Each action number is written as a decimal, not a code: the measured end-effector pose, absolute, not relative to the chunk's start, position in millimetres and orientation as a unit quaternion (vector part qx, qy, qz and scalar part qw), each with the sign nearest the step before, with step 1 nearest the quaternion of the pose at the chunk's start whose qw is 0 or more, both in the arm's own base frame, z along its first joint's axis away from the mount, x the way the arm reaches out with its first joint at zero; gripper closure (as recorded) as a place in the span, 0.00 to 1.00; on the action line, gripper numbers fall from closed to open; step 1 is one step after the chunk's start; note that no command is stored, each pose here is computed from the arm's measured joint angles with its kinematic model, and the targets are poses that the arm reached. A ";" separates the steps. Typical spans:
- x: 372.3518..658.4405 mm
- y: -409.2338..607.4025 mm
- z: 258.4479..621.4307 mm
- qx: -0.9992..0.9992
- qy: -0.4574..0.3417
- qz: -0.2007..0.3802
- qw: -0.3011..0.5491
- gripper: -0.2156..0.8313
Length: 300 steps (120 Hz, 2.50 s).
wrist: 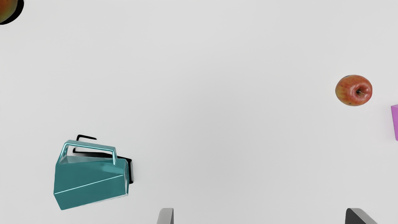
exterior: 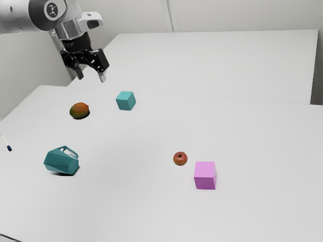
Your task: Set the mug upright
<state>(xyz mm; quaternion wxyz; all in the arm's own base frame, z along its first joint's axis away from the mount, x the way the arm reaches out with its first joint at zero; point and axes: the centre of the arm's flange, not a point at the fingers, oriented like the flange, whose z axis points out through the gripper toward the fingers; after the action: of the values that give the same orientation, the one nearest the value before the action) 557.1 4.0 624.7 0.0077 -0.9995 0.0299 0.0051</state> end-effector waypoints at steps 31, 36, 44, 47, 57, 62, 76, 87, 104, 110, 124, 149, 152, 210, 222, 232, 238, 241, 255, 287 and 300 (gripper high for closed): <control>554.7 -21.6 622.0 -0.999 0.050 0.013 0.016 0.21; 553.5 -25.6 622.2 -0.998 0.053 0.015 0.016 0.21; 549.4 -32.1 622.4 -0.998 0.057 0.020 0.014 0.21; 548.2 -34.7 618.0 -0.998 0.058 0.026 0.012 0.21; 543.4 -43.9 601.5 -0.997 0.063 0.044 0.001 0.21; 536.8 -47.5 594.1 -0.997 0.065 0.051 -0.004 0.21; 519.8 -23.9 573.5 -0.997 0.042 0.062 -0.017 0.21; 512.3 28.6 553.9 -0.997 0.000 0.062 -0.034 0.21; 506.7 74.3 524.5 -0.996 -0.017 0.053 -0.066 0.21; 503.9 90.8 514.1 -0.995 -0.021 0.050 -0.079 0.21; 496.8 135.8 494.2 -0.993 -0.034 0.036 -0.110 0.21; 488.1 214.8 441.8 -0.983 -0.043 0.026 -0.177 0.21; 485.8 223.4 436.8 -0.982 -0.043 0.024 -0.184 0.21; 450.5 361.5 345.0 -0.963 -0.005 0.007 -0.270 0.21; 453.1 368.3 331.1 -0.957 0.014 0.005 -0.289 0.21; 456.8 367.0 321.5 -0.952 0.030 0.002 -0.305 0.21; 458.3 365.1 318.2 -0.949 0.038 -0.001 -0.314 0.21; 458.9 363.8 316.2 -0.947 0.042 -0.003 -0.319 0.21; 458.8 354.9 307.2 -0.936 0.052 -0.009 -0.348 0.21; 455.8 348.1 283.1 -0.918 0.066 -0.014 -0.391 0.29; 454.8 346.6 283.7 -0.914 0.073 -0.017 -0.400 0.44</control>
<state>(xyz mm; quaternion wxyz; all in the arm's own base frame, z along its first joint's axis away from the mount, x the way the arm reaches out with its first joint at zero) 454.8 346.6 283.7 -0.3996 -0.9136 0.0731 -0.0165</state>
